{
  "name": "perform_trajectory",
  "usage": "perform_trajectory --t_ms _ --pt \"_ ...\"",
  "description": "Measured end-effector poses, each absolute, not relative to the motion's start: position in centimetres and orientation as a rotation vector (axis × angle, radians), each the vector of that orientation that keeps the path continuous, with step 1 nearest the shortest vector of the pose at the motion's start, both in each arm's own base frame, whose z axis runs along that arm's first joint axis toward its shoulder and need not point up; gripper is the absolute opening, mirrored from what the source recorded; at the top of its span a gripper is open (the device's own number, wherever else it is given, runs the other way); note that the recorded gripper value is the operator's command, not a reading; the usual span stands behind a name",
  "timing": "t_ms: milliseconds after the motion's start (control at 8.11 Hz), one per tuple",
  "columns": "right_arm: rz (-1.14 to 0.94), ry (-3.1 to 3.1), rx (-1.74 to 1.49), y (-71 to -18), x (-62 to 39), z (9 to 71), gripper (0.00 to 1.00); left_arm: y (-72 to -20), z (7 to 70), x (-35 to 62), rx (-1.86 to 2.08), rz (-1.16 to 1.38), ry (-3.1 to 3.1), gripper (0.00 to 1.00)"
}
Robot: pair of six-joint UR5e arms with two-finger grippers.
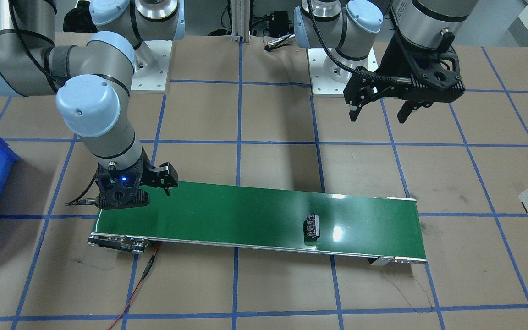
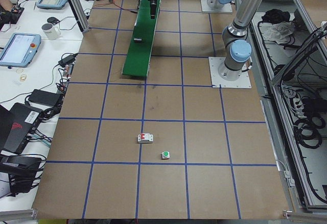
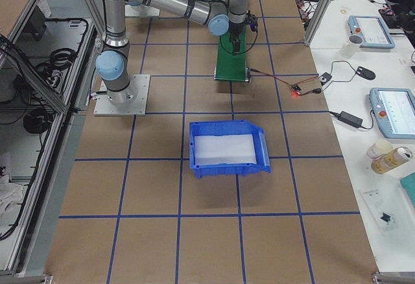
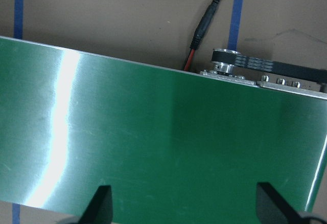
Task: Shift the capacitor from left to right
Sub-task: 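Raise the left gripper away while the belt carries the capacitor toward the right gripper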
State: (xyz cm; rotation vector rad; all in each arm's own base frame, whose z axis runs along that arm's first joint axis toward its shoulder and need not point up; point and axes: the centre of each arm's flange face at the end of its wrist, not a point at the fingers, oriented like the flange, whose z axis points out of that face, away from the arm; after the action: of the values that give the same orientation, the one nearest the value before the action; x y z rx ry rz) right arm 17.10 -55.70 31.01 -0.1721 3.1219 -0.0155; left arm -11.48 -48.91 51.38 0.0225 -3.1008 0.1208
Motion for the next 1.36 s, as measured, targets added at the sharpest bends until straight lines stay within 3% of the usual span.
perform_trajectory --t_ms 1357 --pt "-0.097 2.956 -0.121 -57.5 15.2 28.7 0.99 -48.6 51.6 -11.5 0.017 0.128 -3.100 1.00"
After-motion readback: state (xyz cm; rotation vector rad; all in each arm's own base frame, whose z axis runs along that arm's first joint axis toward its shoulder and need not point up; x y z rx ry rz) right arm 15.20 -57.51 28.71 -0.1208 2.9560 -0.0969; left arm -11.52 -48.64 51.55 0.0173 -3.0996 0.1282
